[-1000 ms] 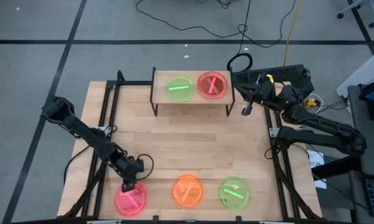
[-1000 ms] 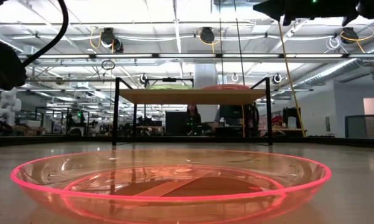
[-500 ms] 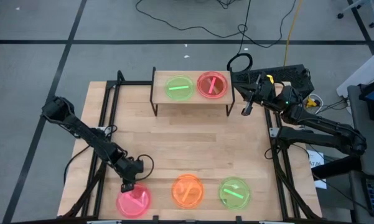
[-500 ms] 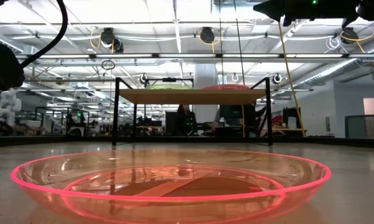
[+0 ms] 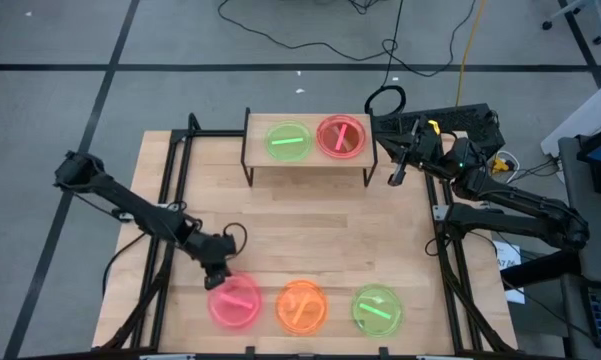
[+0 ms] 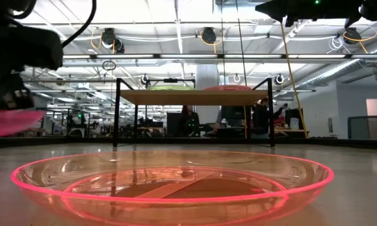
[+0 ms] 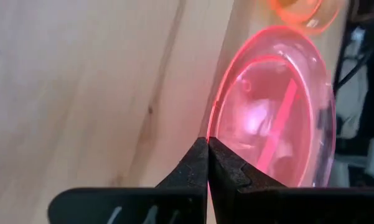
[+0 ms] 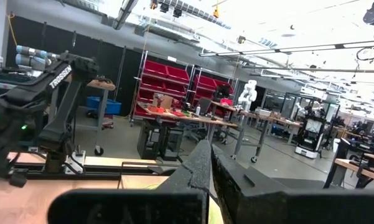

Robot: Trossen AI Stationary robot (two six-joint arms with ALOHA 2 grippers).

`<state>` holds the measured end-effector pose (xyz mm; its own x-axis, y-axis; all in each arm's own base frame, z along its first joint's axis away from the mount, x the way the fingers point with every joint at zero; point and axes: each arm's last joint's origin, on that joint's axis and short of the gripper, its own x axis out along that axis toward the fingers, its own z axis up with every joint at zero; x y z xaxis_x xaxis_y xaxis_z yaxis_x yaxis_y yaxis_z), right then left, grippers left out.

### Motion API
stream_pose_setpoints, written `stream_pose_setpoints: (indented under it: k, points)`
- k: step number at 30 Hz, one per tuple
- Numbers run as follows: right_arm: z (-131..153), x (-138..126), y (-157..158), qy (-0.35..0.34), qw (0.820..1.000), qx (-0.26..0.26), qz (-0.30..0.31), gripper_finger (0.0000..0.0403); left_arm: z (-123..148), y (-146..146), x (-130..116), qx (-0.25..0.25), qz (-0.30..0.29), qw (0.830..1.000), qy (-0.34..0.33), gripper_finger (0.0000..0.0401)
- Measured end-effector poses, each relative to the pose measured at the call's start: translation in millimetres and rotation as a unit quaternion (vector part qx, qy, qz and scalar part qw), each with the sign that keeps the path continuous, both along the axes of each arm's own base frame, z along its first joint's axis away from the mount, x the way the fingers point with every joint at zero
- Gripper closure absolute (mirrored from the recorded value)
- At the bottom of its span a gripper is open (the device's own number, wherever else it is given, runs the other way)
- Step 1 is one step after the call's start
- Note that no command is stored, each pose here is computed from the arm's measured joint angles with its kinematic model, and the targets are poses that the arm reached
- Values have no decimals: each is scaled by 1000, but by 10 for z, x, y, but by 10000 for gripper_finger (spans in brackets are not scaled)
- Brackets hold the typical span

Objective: Place and stack plates onto a shelf
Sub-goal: Stack the red plate on top of the green plate on the shelf

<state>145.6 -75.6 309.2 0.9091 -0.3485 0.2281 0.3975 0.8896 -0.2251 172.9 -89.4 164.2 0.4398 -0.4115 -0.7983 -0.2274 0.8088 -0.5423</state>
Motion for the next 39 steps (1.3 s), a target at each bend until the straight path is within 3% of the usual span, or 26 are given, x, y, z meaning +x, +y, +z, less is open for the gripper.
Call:
stream_pose_setpoints:
  k: [4, 10, 16, 23, 29, 33, 39]
  points:
    - [0, 0, 0, -1, 1000, 3, 1, 403, 163, 134, -6, 3, 7, 998, -61, 400]
    - [1, 0, 0, -2, 1000, 3, 1, 403, 396, 408, 23, 78, 71, 977, -183, 400]
    - [4, -1, 1, -3, 1000, 2, 1, 403, 621, 725, 111, 145, 210, 922, -290, 400]
    - [4, -1, 0, -4, 1000, 4, 1, 403, 819, 1121, 172, 137, 367, 844, -365, 400]
    - [4, -1, 0, -4, 1000, 4, 1, 403, 886, 1448, 123, 132, 434, 803, -386, 400]
    - [4, -1, 1, -4, 1000, 4, 1, 403, 1014, 1631, 87, 130, 444, 799, -386, 400]
    - [6, -1, 1, -4, 1000, 4, 1, 403, 1318, 1856, 226, 177, 430, 831, -306, 400]
